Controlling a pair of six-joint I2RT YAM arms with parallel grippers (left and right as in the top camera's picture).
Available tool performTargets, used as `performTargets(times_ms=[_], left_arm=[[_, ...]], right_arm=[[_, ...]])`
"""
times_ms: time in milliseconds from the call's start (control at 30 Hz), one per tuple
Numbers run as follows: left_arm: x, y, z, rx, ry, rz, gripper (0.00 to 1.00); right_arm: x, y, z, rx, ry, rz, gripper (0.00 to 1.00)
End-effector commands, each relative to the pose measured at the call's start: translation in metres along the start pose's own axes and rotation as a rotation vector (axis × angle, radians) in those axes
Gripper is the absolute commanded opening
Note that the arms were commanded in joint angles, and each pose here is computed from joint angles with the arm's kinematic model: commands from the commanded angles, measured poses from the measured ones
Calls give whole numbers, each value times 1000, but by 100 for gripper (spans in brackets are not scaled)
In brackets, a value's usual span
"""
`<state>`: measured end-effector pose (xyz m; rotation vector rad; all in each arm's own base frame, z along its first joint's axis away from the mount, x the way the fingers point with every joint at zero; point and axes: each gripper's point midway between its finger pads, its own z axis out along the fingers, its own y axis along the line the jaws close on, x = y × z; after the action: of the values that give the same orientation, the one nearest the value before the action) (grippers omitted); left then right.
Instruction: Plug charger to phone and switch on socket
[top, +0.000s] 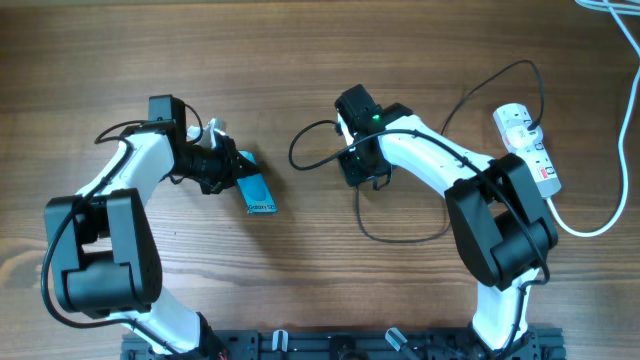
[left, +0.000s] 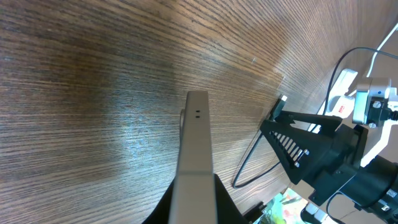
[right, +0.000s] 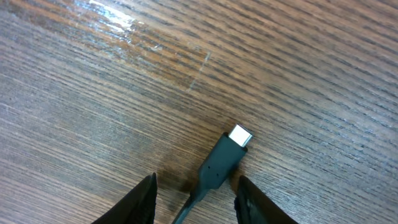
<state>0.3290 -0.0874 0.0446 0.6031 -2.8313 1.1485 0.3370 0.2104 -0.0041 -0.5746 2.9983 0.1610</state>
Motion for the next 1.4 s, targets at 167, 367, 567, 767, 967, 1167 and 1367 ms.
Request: performTargets(times_ms=[167,367,567,767,967,1167,1367], left_arm=[[1,-1,1,11,6,17,4],[3,-4,0,29,16,11,4],[-7,-45,-7,257,0,114,4],[-6,-50,-8,287,-4,205,4],[13,-104,-56,653,-14,469,4],[40,-138,-119,702,-124,589,4],[45,-146,-159,457,-348,443,4]], right_arm=[[29,-12,30,39,110,81,24],[26,-6,27,-78,117,61,4],[22,-28,25,-82,108,103,4],[20,-27,25,-83,100,90,4],[29,78,-79,-750,-23,-261,4],[41,107,-186,-929,-216,-375,4],[63,143,-214,-1157,-212,-471,4]])
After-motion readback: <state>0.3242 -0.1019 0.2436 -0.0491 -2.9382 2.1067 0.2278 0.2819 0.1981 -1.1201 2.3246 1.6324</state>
